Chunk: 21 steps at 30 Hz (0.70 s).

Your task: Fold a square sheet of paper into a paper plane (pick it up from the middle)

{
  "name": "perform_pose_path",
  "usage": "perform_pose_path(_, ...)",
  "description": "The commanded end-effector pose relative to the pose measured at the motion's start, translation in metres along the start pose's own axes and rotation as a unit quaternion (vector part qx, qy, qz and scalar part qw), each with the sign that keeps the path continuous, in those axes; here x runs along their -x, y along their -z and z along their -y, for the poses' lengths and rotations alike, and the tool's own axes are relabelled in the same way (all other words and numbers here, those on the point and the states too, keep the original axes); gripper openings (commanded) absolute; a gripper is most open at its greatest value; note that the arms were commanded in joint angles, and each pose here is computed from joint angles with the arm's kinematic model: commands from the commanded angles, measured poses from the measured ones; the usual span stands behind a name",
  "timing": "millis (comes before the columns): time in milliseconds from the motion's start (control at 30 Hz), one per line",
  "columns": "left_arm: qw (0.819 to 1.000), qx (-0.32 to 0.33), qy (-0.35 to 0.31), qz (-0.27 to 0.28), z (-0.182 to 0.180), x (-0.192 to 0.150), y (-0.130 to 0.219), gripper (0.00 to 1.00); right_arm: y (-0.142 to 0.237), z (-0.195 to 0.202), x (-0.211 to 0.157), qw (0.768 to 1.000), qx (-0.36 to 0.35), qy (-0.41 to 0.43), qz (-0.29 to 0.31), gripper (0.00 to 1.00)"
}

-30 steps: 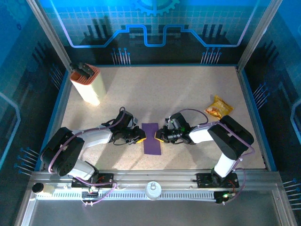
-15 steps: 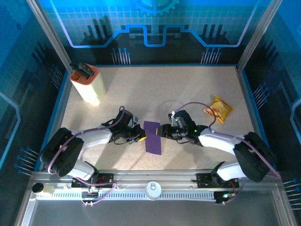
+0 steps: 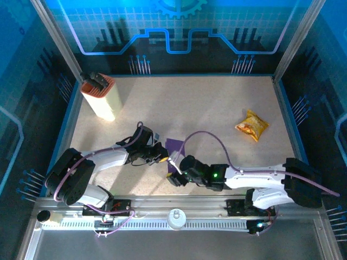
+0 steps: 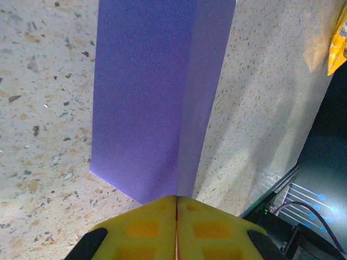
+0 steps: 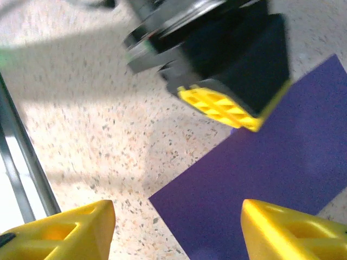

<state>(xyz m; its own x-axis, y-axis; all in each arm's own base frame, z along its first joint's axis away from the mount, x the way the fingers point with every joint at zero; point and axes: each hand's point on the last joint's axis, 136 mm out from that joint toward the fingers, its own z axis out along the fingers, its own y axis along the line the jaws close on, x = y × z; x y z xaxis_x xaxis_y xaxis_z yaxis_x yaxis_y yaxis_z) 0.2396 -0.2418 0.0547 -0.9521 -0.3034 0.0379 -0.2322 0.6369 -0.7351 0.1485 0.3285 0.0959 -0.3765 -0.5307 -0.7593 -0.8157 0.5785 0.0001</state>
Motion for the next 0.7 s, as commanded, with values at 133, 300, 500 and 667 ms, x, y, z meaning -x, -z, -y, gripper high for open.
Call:
perform_pose_path(133, 1.0, -0.013, -0.001, -0.008, 0.011, -0.003, 0.004, 0.09, -0.011, -0.009, -0.001, 0.98, -0.083, 0.179, -0.003, 0.64)
perform_pose_path(300, 1.0, -0.014, -0.002, -0.009, 0.012, -0.004, 0.004, 0.09, -0.017, 0.0, -0.002, 0.968, -0.142, 0.206, -0.014, 0.63)
perform_pose_path(500, 1.0, -0.012, -0.002, -0.01, 0.012, -0.004, 0.004, 0.09, -0.016, 0.012, -0.005, 0.961, -0.182, 0.206, -0.026, 0.54)
perform_pose_path(667, 1.0, -0.011, -0.003, -0.01, 0.012, -0.004, 0.004, 0.09, -0.007, 0.008, -0.007, 0.972, -0.156, 0.177, 0.0, 0.45)
